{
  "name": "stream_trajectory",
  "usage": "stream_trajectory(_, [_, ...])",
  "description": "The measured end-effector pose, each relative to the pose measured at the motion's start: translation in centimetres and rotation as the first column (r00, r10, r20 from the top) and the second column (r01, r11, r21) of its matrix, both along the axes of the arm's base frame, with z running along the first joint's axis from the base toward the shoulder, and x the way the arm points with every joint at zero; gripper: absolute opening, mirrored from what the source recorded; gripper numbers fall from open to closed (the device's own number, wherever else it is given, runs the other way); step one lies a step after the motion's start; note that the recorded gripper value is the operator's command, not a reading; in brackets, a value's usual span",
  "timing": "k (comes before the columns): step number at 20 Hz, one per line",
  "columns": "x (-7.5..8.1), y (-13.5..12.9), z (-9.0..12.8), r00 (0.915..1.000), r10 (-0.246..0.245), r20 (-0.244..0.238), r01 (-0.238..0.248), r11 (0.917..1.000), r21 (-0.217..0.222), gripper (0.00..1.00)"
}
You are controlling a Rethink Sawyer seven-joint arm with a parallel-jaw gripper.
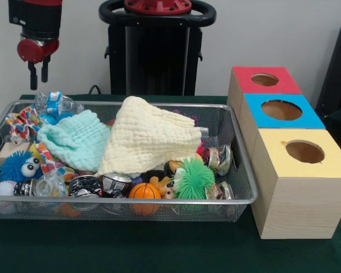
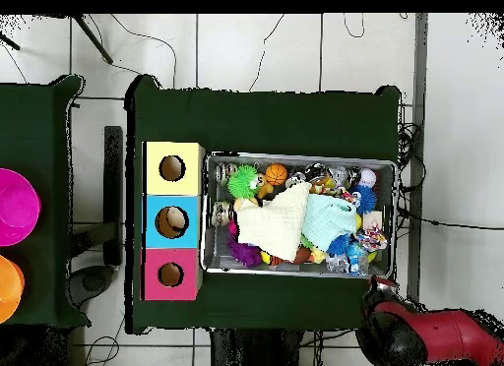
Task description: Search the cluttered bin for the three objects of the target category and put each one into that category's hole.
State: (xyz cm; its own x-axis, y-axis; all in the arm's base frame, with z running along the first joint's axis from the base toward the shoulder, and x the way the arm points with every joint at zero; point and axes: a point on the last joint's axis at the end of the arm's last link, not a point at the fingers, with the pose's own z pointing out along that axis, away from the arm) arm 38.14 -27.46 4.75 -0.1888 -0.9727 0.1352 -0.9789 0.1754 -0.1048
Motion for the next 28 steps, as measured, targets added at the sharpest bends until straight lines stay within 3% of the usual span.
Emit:
stream_trajectory(4, [0.3,-0.5,1.4,0.9995,-0.029,0.013,0.029,0.9995,-0.015,1.0])
stream_trajectory(8, [0.6,-0.4,1.8,0.9996,-0.024,0.017,0.024,0.9994,-0.024,1.0])
stream_trajectory(16, [2.0,3.3,0.8,0.9982,0.06,-0.003,-0.06,0.9982,-0.006,1.0])
stream_trajectory(22, [2.4,6.0,-0.3,0.9866,0.162,-0.022,-0.162,0.9868,-0.004,1.0])
stream_trajectory(28, [1.6,5.5,-1.0,0.9897,0.14,-0.029,-0.139,0.9901,0.015,1.0])
